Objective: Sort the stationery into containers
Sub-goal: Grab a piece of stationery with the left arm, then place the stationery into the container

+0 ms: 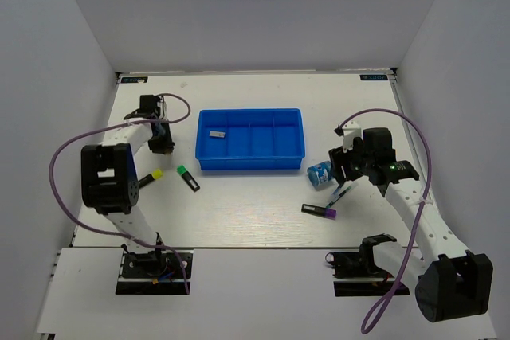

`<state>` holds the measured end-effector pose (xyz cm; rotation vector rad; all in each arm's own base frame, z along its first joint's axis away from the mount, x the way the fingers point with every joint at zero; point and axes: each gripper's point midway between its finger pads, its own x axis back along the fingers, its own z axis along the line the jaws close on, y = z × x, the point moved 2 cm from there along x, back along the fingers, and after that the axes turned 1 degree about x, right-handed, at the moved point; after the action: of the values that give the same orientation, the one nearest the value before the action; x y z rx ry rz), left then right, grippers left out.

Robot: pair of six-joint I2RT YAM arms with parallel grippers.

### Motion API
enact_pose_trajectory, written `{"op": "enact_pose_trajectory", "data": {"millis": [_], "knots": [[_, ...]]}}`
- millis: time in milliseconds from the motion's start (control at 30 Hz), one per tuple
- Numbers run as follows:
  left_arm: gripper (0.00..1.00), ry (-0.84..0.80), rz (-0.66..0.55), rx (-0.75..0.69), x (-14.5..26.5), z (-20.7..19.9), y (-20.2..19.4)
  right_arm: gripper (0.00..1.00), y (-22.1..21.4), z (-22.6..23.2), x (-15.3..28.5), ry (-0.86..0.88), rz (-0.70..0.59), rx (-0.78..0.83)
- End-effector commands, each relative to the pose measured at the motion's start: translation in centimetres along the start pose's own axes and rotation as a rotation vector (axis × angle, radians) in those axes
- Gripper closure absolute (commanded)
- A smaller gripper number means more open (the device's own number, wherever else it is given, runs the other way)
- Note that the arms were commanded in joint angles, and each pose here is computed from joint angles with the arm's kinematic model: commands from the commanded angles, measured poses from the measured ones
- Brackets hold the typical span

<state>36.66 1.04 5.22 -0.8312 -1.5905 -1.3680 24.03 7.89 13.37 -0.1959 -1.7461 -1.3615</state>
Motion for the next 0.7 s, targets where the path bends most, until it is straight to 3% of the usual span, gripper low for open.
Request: {"op": "enact_pose_trajectory", "data": {"millis": [0,33,67,200,267,433,533,600,667], "knots": [[0.99,-0.151,-0.248,0.156,7.1,-2.7,4.3,0.48,0.7,0.1,0.3,0.012,-0.021,0.013],[0.99,-0.183,-0.265,0.161,7.7,-3.5,4.4,0.88,0.8,0.2,0.4,0.016,-0.027,0.010],[0.99,-0.209,-0.291,0.164,8.5,-4.0,4.9,1.00,0.8,0.3,0.4,0.018,-0.027,0.015],[0.99,-0.384,-0.347,0.080,12.1,-10.1,5.8,0.99,0.7,-0.1,0.4,-0.003,-0.028,0.012],[0.98,-0.418,-0.319,0.059,11.9,-11.6,5.7,0.86,0.7,-0.1,0.3,-0.005,-0.025,0.016],[0.92,-0.415,-0.295,-0.014,11.2,-15.0,5.4,0.69,0.6,-0.1,0.4,-0.008,-0.024,0.018],[0.72,-0.375,-0.263,-0.043,9.6,-15.9,5.0,0.52,0.6,-0.2,0.4,-0.009,-0.023,0.017],[0.66,-0.336,-0.237,-0.053,8.4,-15.8,4.8,0.38,0.7,-0.2,0.4,-0.008,-0.028,0.016],[0.54,-0.319,-0.234,-0.069,8.0,-16.0,4.9,0.34,0.7,-0.1,0.4,-0.006,-0.025,0.018]]}}
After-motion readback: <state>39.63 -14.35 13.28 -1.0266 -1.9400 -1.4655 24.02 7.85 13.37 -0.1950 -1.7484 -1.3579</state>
